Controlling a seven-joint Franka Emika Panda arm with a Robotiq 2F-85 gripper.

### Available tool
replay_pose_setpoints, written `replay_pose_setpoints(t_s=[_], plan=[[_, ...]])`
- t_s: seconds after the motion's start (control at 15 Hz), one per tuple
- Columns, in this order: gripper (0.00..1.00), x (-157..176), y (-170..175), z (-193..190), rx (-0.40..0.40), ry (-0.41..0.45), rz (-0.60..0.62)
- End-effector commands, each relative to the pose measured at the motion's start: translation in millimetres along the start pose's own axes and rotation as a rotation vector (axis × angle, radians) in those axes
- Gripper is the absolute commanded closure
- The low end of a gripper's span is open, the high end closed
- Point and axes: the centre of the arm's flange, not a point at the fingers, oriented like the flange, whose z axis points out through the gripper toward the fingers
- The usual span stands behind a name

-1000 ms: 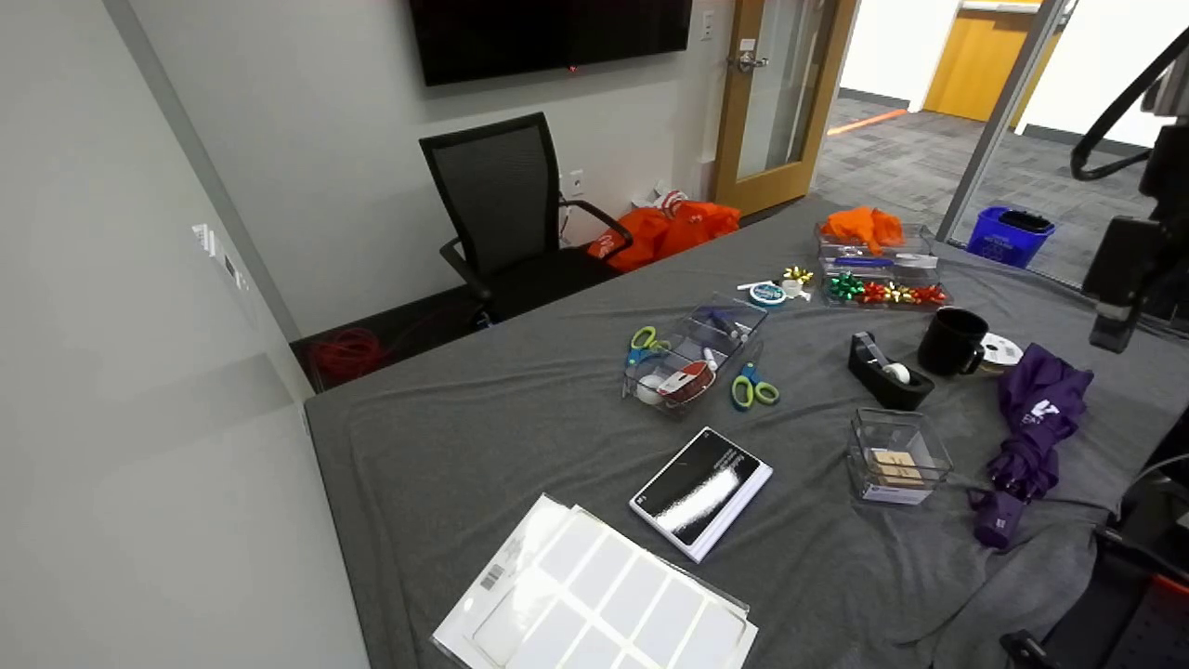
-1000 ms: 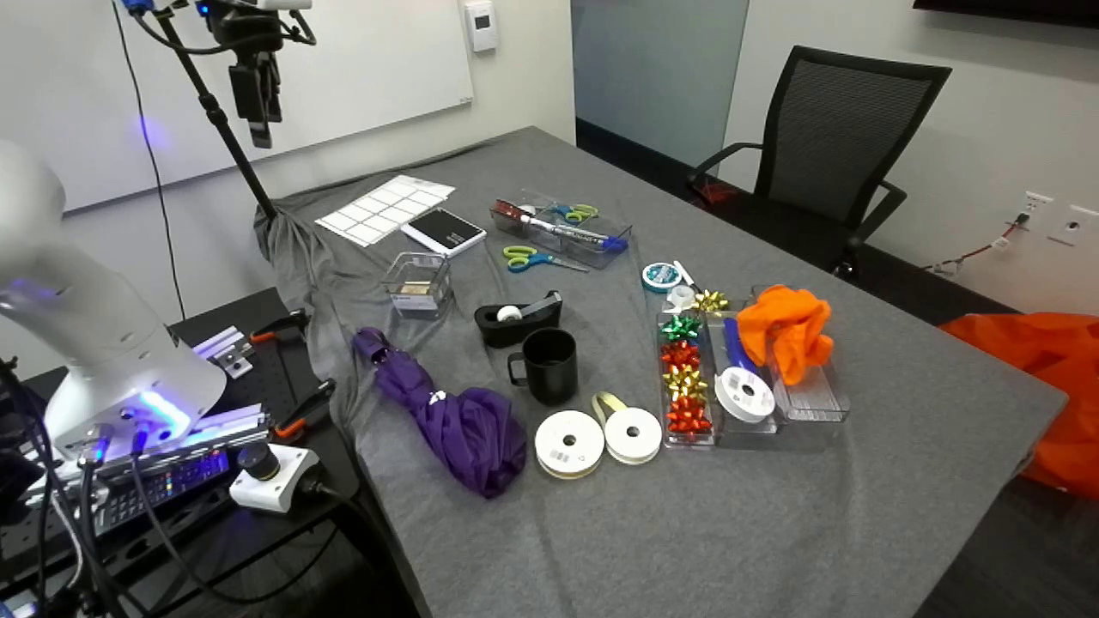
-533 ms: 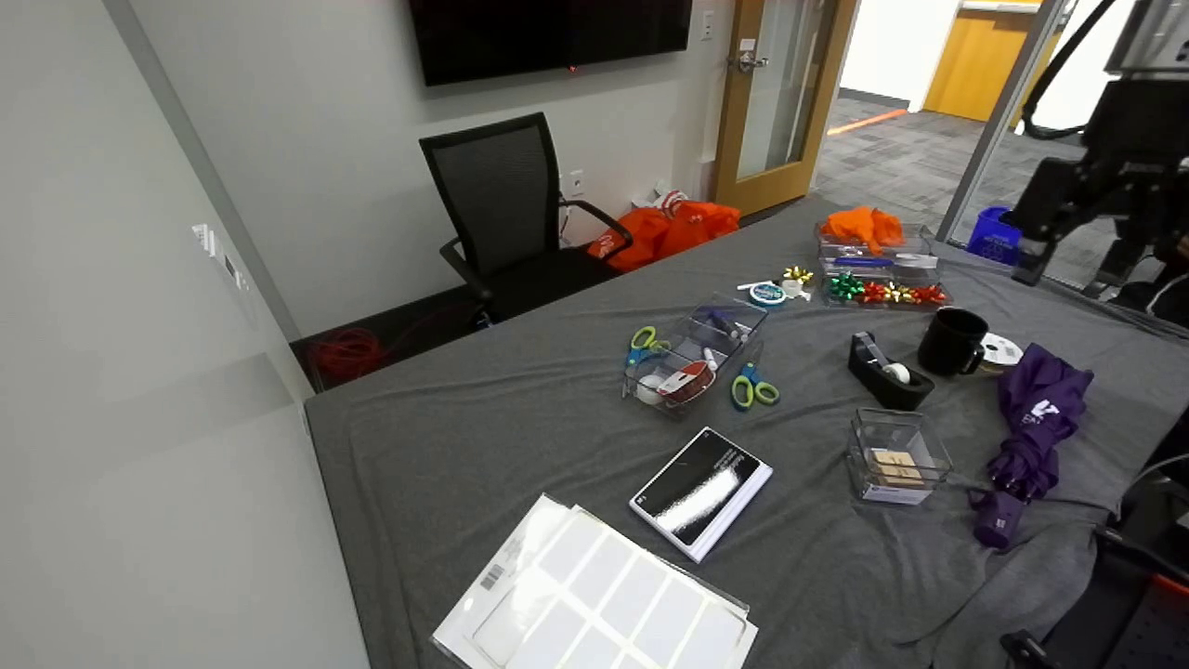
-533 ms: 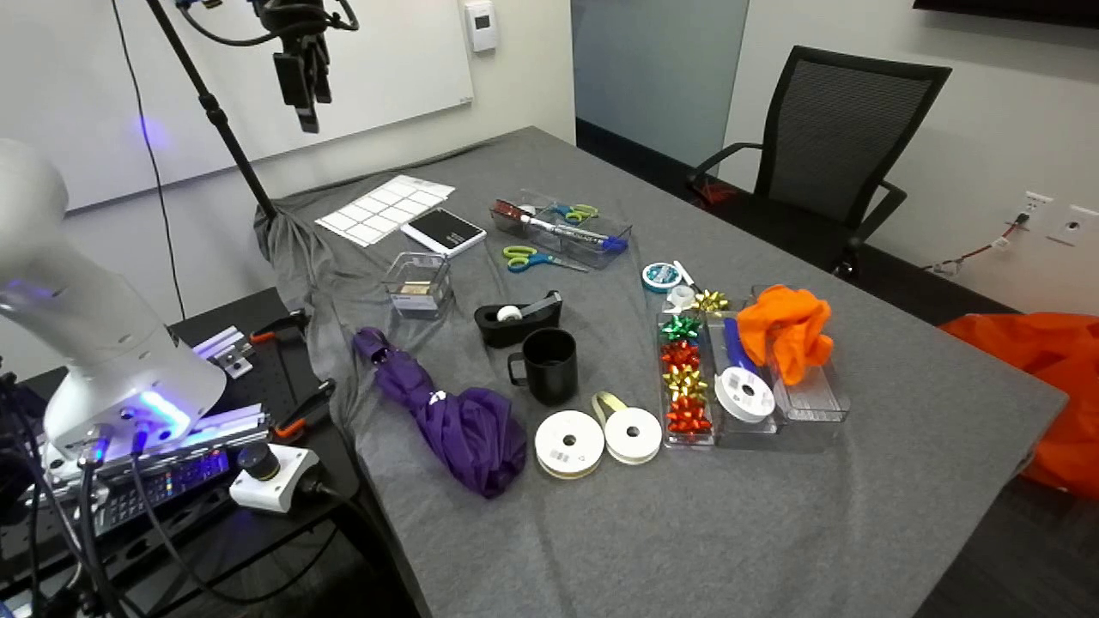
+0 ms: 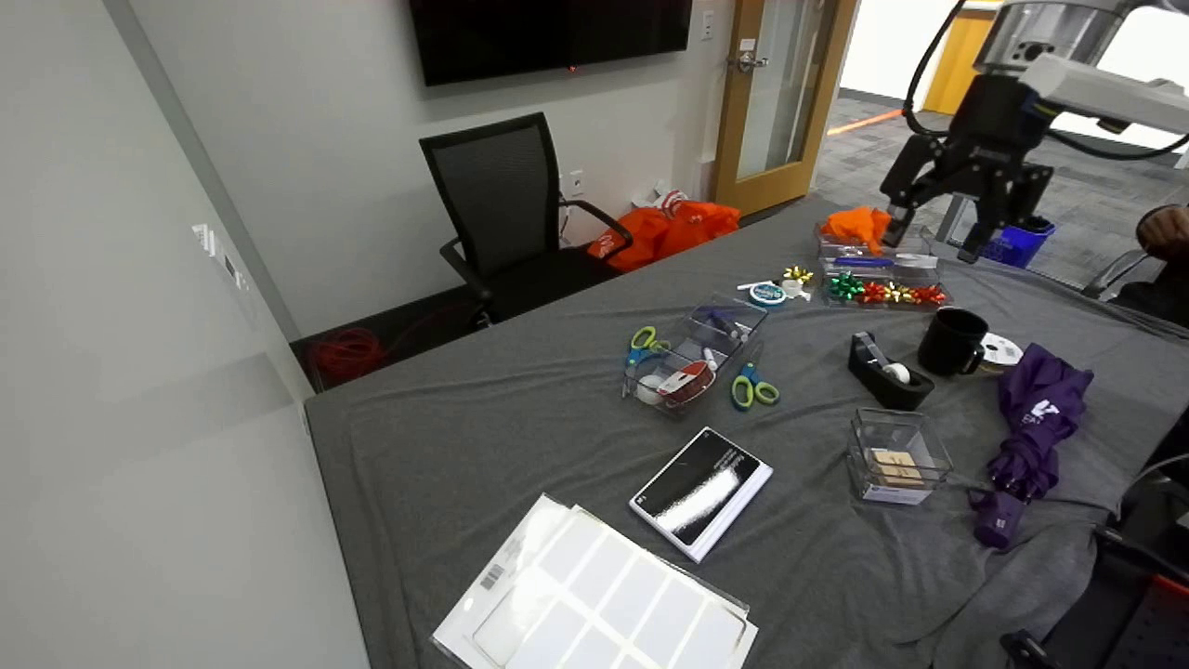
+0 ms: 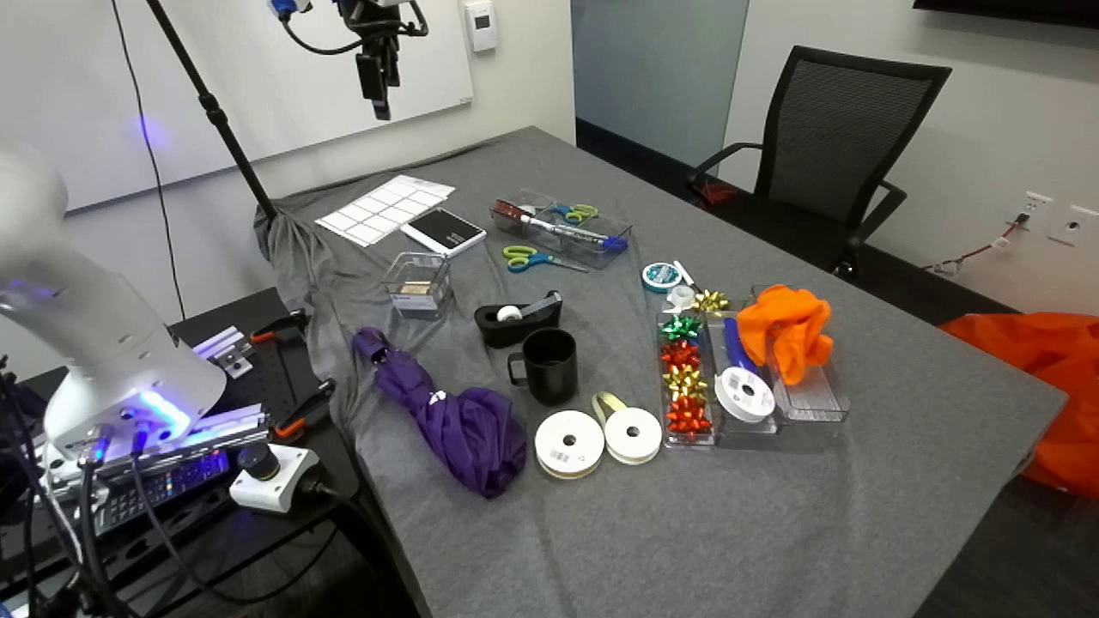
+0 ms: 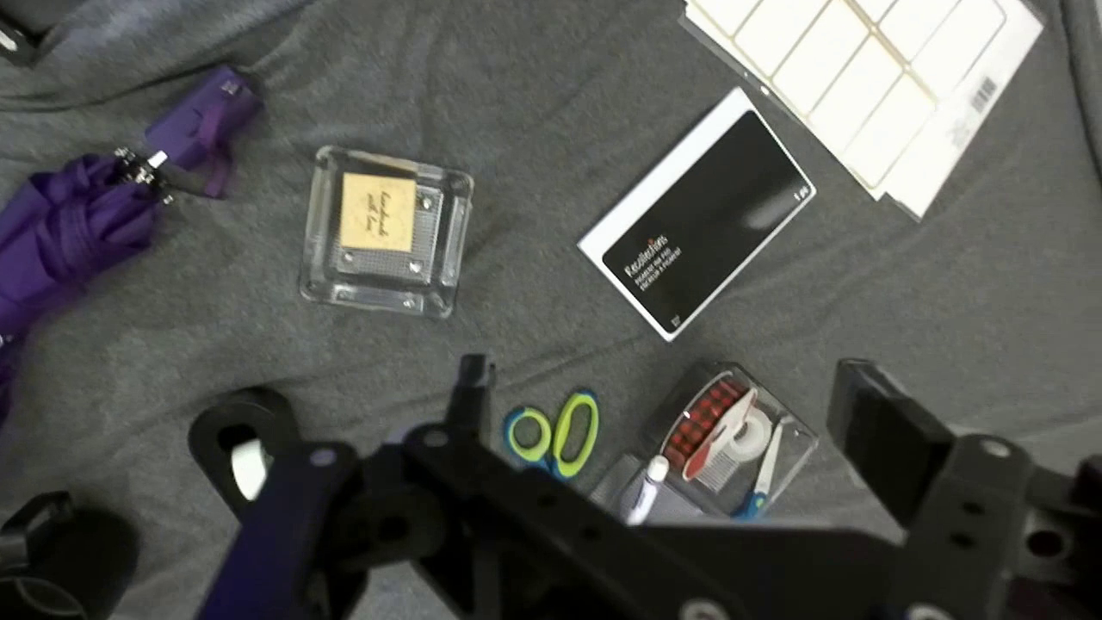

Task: Lift the green ribbon and put it in the pen holder to the right

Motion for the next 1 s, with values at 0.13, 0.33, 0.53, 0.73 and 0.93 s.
replay_pose_setpoints(t_s=[0.13, 0.33, 0.53, 0.73, 0.93], plan=[[0.00, 53.0, -17.0, -23.3, -0.055, 0.217, -0.094], [0.00, 45.2, -14.4, -25.8, -0.083, 0.229, -0.092], [0.00, 47.6, -14.5, -27.9, -0.096, 0.245, -0.102], [0.00, 47.8, -14.5, -27.9, -0.096, 0.246, -0.104], [0.00, 64.9, 4.1, -17.9, -0.090, 0.254, -0.108]])
